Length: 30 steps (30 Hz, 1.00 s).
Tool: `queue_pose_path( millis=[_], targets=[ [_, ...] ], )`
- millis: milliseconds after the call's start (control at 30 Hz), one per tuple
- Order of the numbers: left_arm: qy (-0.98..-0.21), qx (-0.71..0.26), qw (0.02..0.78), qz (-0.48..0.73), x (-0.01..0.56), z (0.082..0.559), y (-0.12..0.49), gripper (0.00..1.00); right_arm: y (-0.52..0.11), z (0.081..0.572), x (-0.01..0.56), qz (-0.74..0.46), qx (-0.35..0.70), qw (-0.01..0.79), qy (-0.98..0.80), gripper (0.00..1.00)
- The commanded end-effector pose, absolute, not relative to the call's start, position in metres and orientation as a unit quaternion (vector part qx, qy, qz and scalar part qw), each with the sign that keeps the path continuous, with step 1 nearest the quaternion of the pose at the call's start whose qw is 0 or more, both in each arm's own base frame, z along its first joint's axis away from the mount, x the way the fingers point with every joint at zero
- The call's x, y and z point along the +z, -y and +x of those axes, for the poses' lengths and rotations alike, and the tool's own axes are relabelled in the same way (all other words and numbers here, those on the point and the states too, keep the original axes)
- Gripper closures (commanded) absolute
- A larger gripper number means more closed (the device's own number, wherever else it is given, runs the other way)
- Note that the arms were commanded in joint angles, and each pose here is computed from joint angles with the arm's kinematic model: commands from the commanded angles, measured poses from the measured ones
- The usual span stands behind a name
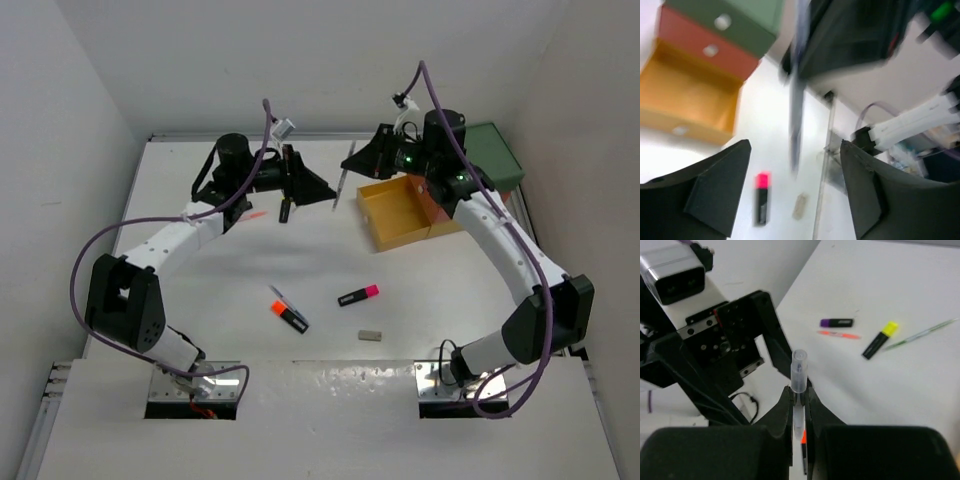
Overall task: Sort the stationery into containers
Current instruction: Place the pen in the drawer.
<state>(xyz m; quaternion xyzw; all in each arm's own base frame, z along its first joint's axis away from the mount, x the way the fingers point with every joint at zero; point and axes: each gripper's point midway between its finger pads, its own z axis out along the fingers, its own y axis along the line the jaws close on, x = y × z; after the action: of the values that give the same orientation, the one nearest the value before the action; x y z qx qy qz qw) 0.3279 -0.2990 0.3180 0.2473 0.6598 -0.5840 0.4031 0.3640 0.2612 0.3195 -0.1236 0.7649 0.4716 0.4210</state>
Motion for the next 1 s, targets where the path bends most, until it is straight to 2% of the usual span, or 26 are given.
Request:
queue_pose_path(
  millis=[0, 33, 67, 100, 133, 167, 300, 367, 533, 733, 767, 867, 967],
  targets=[
    [-0.689, -0.507, 0.430, 0.288, 0.314, 0.339, 0.266, 0.17, -0.220, 0.387, 0.330, -0.139, 0.398, 0.468, -0.777, 1.00],
    [-0.689, -0.474, 0.440, 0.328, 0.304, 0.342, 0.258, 0.17, -0.210, 0.392, 0.333, -0.148, 0.376, 0.478, -0.780, 1.00],
    [-0.720, -0.463, 0.399, 0.329, 0.281, 0.337, 0.250, 0.17, -0.192, 0.401, 0.326, -0.174, 0.324, 0.496, -0.786, 1.00],
    [-0.723, -0.431, 0.413, 0.348, 0.288, 0.346, 0.244, 0.18, -0.183, 0.405, 0.315, -0.184, 0.289, 0.495, -0.798, 1.00],
    [-0.715, -0.388, 0.428, 0.393, 0.280, 0.352, 0.236, 0.18, -0.172, 0.404, 0.299, -0.194, 0.250, 0.481, -0.817, 1.00],
    [-0.735, -0.373, 0.403, 0.398, 0.266, 0.348, 0.230, 0.18, -0.157, 0.411, 0.287, -0.223, 0.188, 0.486, -0.824, 1.00],
    [-0.740, -0.307, 0.405, 0.440, 0.243, 0.346, 0.217, 0.18, -0.126, 0.429, 0.234, -0.259, 0.088, 0.428, -0.861, 1.00],
    [-0.740, -0.264, 0.392, 0.478, 0.227, 0.342, 0.214, 0.19, -0.116, 0.441, 0.222, -0.255, 0.073, 0.419, -0.869, 1.00],
    [-0.740, -0.231, 0.335, 0.536, 0.190, 0.320, 0.216, 0.20, -0.125, 0.466, 0.180, -0.267, 0.064, 0.376, -0.885, 1.00],
    [-0.713, -0.154, 0.293, 0.618, 0.155, 0.306, 0.201, 0.31, -0.126, 0.466, 0.128, -0.288, 0.029, 0.317, -0.903, 1.00],
    [-0.701, -0.149, 0.291, 0.633, 0.152, 0.304, 0.201, 0.32, -0.125, 0.462, 0.120, -0.292, 0.026, 0.307, -0.906, 0.99],
    [-0.672, -0.142, 0.292, 0.665, 0.146, 0.298, 0.203, 0.36, -0.126, 0.456, 0.101, -0.298, 0.014, 0.288, -0.910, 0.87],
    [-0.641, -0.133, 0.287, 0.699, 0.137, 0.290, 0.206, 0.37, -0.128, 0.455, 0.096, -0.291, 0.011, 0.284, -0.914, 0.68]
  ],
)
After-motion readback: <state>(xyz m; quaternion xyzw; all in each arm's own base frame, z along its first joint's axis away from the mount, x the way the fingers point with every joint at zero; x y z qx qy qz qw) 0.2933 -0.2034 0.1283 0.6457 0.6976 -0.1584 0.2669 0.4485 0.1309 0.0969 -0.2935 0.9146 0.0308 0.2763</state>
